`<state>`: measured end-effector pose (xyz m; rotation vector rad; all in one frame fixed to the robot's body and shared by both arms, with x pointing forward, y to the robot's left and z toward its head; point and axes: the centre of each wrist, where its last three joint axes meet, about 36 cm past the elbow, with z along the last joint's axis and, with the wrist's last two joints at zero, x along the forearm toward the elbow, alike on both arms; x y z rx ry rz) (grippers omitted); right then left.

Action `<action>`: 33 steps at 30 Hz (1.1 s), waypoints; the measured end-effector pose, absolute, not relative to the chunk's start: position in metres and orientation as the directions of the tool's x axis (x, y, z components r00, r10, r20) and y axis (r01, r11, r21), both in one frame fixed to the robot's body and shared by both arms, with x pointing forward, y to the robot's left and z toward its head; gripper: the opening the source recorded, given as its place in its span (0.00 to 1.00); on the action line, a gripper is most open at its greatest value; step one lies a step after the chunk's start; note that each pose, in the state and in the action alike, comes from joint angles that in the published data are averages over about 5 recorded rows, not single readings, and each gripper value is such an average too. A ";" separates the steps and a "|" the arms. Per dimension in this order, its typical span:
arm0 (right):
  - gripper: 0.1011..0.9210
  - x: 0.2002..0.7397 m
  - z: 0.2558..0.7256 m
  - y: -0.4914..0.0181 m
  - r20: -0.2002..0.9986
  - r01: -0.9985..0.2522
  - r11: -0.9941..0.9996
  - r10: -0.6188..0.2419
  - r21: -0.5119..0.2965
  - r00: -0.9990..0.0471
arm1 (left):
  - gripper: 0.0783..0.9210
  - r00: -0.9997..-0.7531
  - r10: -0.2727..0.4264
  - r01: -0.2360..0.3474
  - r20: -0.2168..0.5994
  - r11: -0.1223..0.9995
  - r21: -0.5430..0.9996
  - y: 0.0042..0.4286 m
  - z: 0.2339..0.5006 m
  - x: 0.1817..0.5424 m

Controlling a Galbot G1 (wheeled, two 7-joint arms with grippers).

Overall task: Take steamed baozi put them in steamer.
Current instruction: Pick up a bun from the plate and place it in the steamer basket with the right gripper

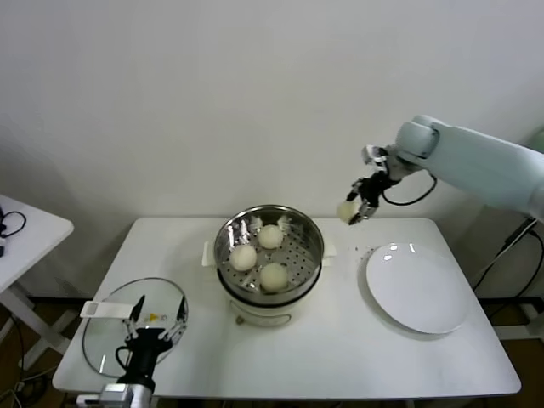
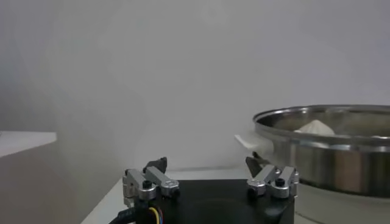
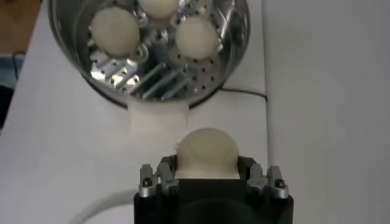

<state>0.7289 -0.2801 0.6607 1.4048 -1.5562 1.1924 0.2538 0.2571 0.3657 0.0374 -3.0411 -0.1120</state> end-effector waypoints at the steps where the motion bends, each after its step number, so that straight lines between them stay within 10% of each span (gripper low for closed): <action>1: 0.66 0.729 0.661 -0.271 0.933 -0.987 -0.024 -0.331 -0.161 -0.144 | 0.88 -0.995 -0.026 -0.019 0.096 0.997 0.074 0.256 0.366 0.254; 33: 0.67 0.723 0.601 -0.138 0.956 -0.993 -0.115 -0.292 -0.023 0.011 | 0.88 -0.996 -0.021 -0.015 0.089 0.998 0.066 0.254 0.365 0.261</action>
